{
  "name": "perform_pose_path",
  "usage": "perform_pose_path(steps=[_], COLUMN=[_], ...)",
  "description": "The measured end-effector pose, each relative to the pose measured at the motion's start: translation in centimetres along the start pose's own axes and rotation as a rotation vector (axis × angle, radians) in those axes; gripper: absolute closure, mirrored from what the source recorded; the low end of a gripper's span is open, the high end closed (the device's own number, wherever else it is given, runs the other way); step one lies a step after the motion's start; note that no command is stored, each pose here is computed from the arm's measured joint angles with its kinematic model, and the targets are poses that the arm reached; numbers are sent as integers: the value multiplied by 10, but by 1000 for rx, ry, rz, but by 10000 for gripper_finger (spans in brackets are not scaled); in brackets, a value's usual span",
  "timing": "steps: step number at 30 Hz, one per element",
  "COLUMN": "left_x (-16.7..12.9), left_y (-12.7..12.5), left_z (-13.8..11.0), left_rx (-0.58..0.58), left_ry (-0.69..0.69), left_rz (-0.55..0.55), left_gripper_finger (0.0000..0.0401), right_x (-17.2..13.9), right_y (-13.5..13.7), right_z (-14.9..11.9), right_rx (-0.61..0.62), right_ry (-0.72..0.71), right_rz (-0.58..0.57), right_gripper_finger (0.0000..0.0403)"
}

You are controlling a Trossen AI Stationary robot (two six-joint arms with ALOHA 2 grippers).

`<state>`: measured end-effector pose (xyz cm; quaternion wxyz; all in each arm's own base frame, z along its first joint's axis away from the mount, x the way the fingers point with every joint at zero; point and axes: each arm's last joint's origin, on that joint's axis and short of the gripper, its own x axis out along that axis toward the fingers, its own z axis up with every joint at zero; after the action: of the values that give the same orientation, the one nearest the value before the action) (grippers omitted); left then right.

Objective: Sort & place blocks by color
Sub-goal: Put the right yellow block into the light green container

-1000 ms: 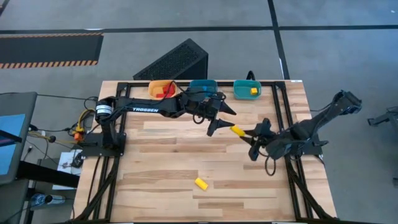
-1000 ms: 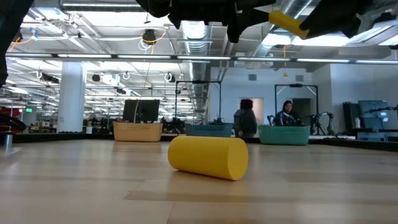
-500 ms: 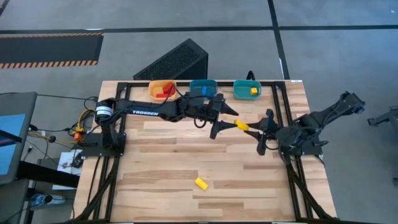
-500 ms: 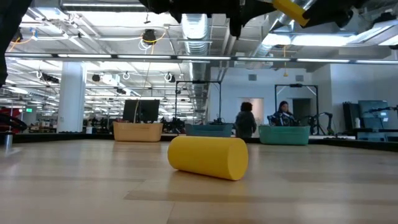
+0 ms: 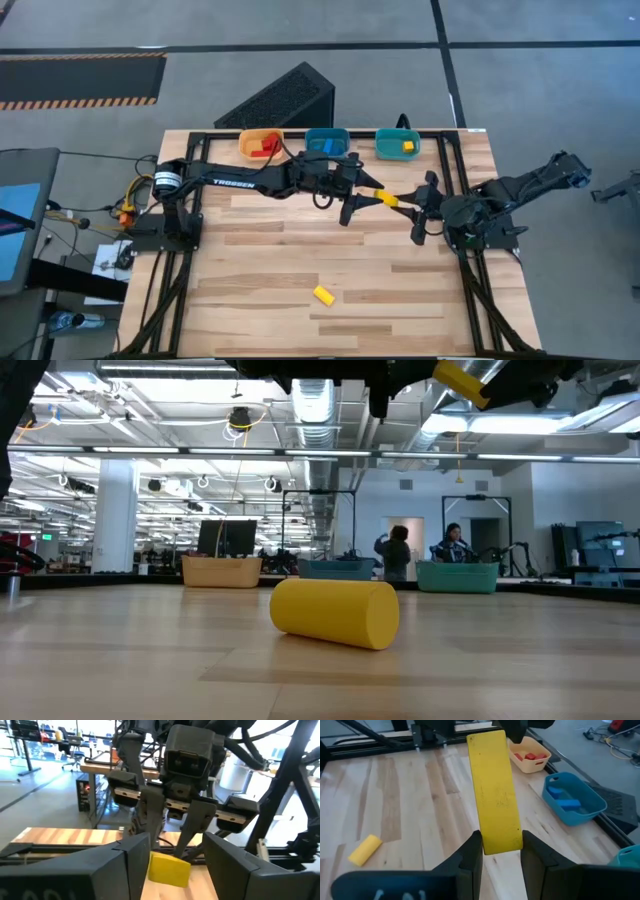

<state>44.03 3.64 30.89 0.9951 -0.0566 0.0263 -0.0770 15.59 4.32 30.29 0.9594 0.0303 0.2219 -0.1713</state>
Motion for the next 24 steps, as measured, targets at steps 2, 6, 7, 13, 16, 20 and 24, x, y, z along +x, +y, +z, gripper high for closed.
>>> perform_pose_path(steps=[2,6,7,13,16,20,24], left_x=[-1,-4,-4,-7,-8,-10,-10], left_y=[4,13,16,24,28,32,31], left_z=[0,1,0,2,1,2,2], left_rx=[17,25,14,8,6,18,15], left_ry=[-1,8,13,6,12,13,15], left_rz=[9,2,5,26,24,7,-16], left_gripper_finger=[239,247,247,228,209,202,221], right_x=[1,3,3,5,6,8,9], right_y=[-1,-3,-4,-10,-13,-16,-18], right_z=[1,3,4,7,8,9,10], right_rx=[6,24,31,41,53,66,71], right_ry=[-2,-13,-19,-32,-28,-23,-24], right_rz=[-7,-21,-24,-35,-30,-31,-43], right_gripper_finger=[295,295,295,295,295,295,295])
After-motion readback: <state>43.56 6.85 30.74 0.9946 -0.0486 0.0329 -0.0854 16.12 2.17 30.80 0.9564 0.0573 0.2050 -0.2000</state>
